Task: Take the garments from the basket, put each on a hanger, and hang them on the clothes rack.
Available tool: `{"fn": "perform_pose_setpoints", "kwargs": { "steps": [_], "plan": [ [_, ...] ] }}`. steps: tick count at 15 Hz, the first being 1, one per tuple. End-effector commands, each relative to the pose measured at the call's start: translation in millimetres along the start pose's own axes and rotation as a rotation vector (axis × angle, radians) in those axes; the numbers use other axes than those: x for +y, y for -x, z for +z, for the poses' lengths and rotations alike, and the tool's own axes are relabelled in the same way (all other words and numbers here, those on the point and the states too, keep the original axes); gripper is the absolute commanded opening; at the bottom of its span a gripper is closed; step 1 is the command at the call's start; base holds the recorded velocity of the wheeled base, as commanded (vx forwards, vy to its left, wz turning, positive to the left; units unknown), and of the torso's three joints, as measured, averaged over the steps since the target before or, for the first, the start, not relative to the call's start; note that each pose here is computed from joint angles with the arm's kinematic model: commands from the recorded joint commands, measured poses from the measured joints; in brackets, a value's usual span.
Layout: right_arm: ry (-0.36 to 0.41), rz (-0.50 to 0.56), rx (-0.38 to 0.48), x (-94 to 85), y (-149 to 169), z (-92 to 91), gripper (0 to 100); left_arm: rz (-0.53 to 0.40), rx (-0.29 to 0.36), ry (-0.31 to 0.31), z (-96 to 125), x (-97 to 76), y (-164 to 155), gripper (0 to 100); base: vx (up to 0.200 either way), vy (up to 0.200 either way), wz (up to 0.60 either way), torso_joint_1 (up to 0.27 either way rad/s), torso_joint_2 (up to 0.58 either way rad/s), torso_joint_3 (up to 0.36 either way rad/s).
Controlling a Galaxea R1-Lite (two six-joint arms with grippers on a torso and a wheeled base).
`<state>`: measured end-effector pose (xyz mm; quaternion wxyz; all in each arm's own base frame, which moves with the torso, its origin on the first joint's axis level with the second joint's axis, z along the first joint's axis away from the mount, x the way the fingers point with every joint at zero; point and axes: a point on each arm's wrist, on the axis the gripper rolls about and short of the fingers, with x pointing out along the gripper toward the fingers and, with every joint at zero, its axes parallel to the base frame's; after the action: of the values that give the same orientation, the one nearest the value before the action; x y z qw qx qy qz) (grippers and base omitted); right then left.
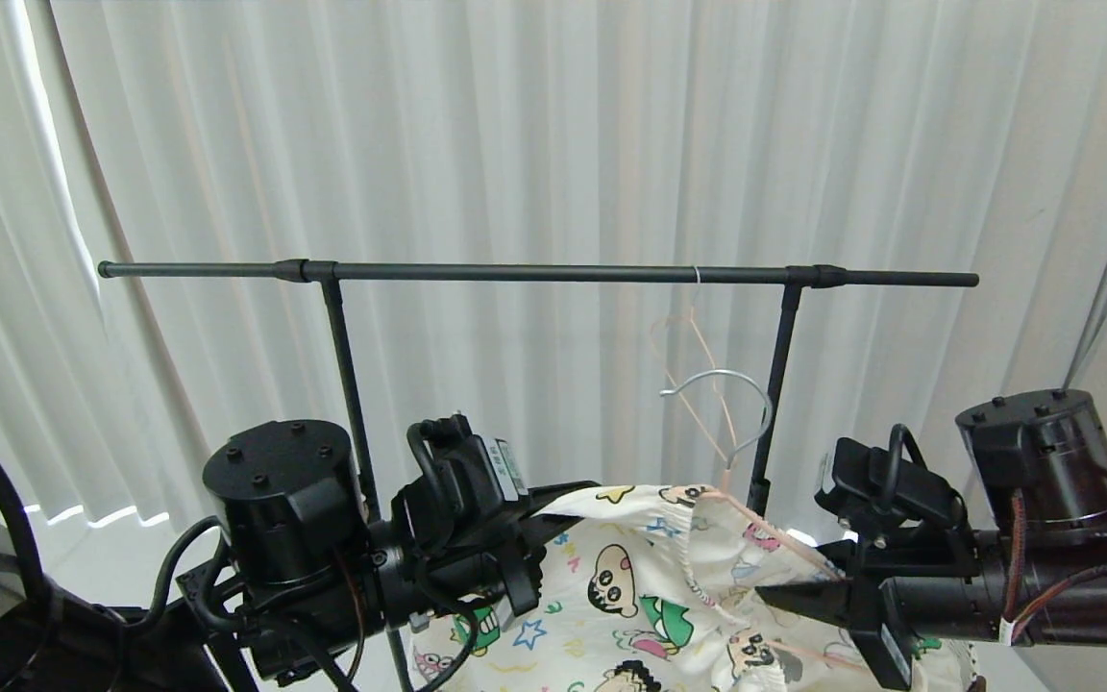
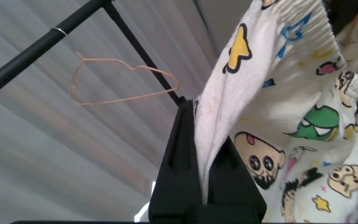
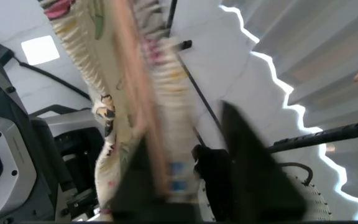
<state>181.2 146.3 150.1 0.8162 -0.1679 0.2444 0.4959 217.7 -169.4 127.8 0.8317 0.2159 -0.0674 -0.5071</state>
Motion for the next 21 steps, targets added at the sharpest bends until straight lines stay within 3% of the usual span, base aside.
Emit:
{"fn": "perform_pose_setpoints", "kwargs": {
  "steps": [1, 4, 5, 10, 13, 18, 19, 21],
  "plan": [
    [0.005, 0.003, -0.004, 1.1, 0, 0.7, 0, -0.007, -0.002, -0.005, 0, -1.7, -1, 0, 0.0, 0.0, 0.0, 0.0, 0.0, 0.0],
    [0.012, -0.004, -0.022, 2.8, 6, 2.2, 0, -0.002, 0.001, -0.017, 1, -1.8, 0, 0, 0.0, 0.0, 0.0, 0.0, 0.0, 0.0],
    [0.017, -0.009, -0.031, 3.5, 9, 3.1, 0, -0.002, 0.002, -0.017, 0, -2.0, 0, 100, 0.0, 0.0, 0.0, 0.0, 0.0, 0.0],
    [0.062, -0.078, -0.09, 7.5, 31, 8.2, 0, 0.005, -0.001, -0.008, 1, -0.8, 1, 100, 0.0, 0.0, 0.0, 0.0, 0.0, 0.0],
    [0.019, -0.152, -0.075, -0.8, 41, -3.5, 0, -0.004, -0.008, -0.01, 3, -2.2, 1, 100, 0.0, 0.0, 0.0, 0.0, 0.0, 0.0],
    [-0.007, -0.248, -0.12, -8.7, 65, -6.5, 0, -0.013, 0.003, 0.001, 0, -4.4, 2, 100, 0.0, 0.0, 0.0, 0.0, 0.0, 0.0],
    [-0.009, -0.265, -0.129, -9.8, 69, -7.0, 0, -0.016, 0.012, 0.013, -2, -5.6, 3, 100, 0.0, 0.0, 0.0, 0.0, 0.0, 0.0],
    [-0.002, -0.28, -0.152, -5.1, 79, -9.8, 0, -0.007, 0.061, 0.117, -13, -7.6, 10, 100, 0.0, 0.0, 0.0, 0.0, 0.0, 0.0]
  ]
}}
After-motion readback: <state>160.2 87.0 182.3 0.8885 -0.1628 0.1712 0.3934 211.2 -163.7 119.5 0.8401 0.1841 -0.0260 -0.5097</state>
